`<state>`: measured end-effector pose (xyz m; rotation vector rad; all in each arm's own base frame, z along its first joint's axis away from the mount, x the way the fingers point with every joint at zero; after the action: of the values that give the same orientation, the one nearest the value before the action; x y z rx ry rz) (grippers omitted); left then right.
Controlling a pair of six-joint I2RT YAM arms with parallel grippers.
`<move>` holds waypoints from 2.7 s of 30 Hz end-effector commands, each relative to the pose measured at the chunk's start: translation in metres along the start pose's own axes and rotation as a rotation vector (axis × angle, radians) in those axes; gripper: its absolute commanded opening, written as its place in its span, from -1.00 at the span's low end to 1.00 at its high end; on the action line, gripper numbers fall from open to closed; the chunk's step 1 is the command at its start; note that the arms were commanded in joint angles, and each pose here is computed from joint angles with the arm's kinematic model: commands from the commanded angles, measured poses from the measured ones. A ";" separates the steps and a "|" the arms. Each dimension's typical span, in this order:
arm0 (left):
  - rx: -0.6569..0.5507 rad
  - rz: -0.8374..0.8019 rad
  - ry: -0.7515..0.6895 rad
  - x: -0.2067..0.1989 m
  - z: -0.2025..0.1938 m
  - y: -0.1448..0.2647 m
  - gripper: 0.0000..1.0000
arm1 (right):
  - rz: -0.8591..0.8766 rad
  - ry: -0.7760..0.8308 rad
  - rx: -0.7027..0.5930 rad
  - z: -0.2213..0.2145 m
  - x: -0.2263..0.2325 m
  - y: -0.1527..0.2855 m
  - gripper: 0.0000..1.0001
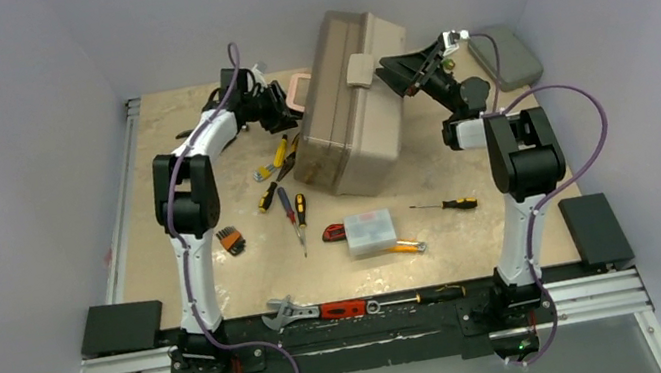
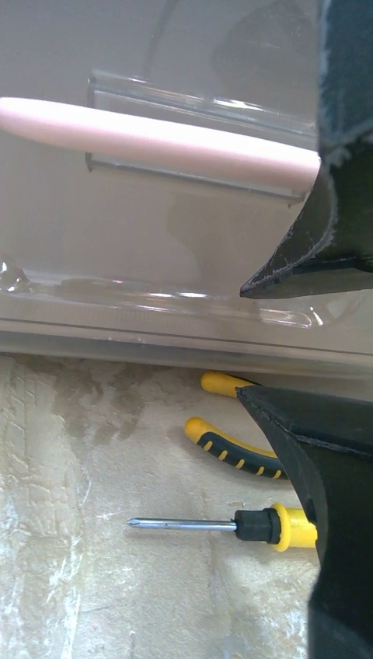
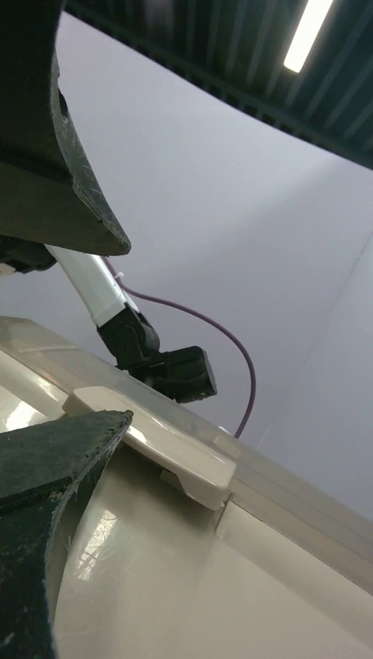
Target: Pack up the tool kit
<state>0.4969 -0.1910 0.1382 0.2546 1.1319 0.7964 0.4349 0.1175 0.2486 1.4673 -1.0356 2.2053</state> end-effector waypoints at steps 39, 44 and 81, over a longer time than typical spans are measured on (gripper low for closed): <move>0.081 -0.186 -0.073 -0.102 -0.017 0.008 -0.08 | -0.760 0.056 0.032 -0.018 -0.035 0.127 0.58; 0.086 -0.238 -0.120 -0.138 -0.026 0.002 -0.09 | -0.769 -0.018 0.014 -0.022 -0.052 0.145 0.44; 0.052 -0.382 -0.378 -0.251 -0.058 0.012 0.06 | -1.024 -0.131 -0.157 -0.009 -0.090 0.226 -0.26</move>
<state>0.4220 -0.3483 0.2703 0.2072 0.8848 0.4606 0.3763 -0.0538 0.1381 1.2569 -0.5818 1.4289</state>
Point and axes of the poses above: each gripper's point midway between its finger pads, its own y axis back along the fingers, its own x axis along the line the jaws close on, z = x × y, the point moved 8 cm from there along y, back along the fingers, and after that the axes turned 5 degrees about -y, right-handed, at the moved point
